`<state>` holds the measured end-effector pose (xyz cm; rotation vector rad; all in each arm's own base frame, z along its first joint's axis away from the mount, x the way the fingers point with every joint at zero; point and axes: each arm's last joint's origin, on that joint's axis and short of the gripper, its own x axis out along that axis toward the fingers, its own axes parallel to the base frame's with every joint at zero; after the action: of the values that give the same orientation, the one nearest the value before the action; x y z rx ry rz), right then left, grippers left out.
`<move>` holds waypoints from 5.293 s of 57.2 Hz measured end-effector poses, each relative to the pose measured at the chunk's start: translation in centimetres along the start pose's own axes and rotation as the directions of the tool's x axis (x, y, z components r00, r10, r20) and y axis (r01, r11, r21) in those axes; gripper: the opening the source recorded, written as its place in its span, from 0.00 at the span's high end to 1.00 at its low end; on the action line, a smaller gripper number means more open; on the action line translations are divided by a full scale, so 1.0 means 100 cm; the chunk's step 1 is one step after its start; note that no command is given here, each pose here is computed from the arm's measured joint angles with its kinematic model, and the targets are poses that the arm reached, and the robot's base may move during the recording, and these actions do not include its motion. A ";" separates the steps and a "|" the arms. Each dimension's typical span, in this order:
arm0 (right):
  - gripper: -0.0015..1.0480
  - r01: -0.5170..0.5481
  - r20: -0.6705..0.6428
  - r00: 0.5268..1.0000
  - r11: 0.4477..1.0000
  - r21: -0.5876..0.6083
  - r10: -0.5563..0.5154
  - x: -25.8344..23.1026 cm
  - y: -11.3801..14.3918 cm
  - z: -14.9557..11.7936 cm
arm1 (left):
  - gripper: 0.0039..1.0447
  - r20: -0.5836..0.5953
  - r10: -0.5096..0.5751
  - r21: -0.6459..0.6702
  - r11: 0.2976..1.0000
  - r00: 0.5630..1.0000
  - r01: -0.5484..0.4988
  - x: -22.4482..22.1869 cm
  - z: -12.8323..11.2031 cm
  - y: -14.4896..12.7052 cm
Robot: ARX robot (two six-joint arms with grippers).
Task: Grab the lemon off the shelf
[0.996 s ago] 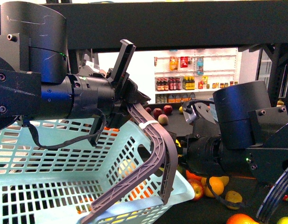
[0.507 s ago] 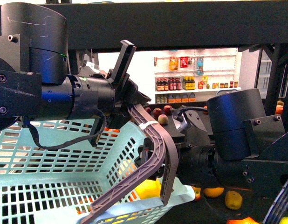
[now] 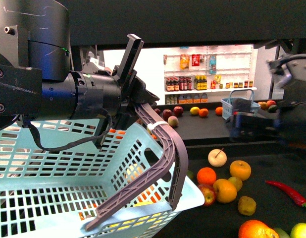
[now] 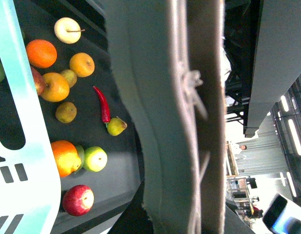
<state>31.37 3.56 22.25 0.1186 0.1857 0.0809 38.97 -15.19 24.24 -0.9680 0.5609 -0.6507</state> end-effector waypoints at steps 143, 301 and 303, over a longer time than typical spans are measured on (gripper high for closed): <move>0.07 0.088 0.195 0.978 0.990 -0.108 -0.066 -0.206 -0.027 -0.090 | 0.93 0.104 0.046 -0.011 0.999 0.994 -0.045 -0.001 0.005 0.002; 0.07 0.088 0.196 0.978 0.990 -0.108 -0.066 -0.206 -0.027 -0.090 | 0.08 0.842 0.174 -0.220 0.975 0.511 0.030 -0.302 0.149 0.200; 0.07 0.088 0.196 0.978 0.990 -0.108 -0.066 -0.206 -0.027 -0.090 | 0.08 0.838 0.179 -0.213 0.977 0.515 0.008 -0.303 0.148 0.192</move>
<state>9.71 0.02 16.81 0.0025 -0.0078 0.0023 33.37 22.74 18.46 -1.2955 -0.2450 0.0496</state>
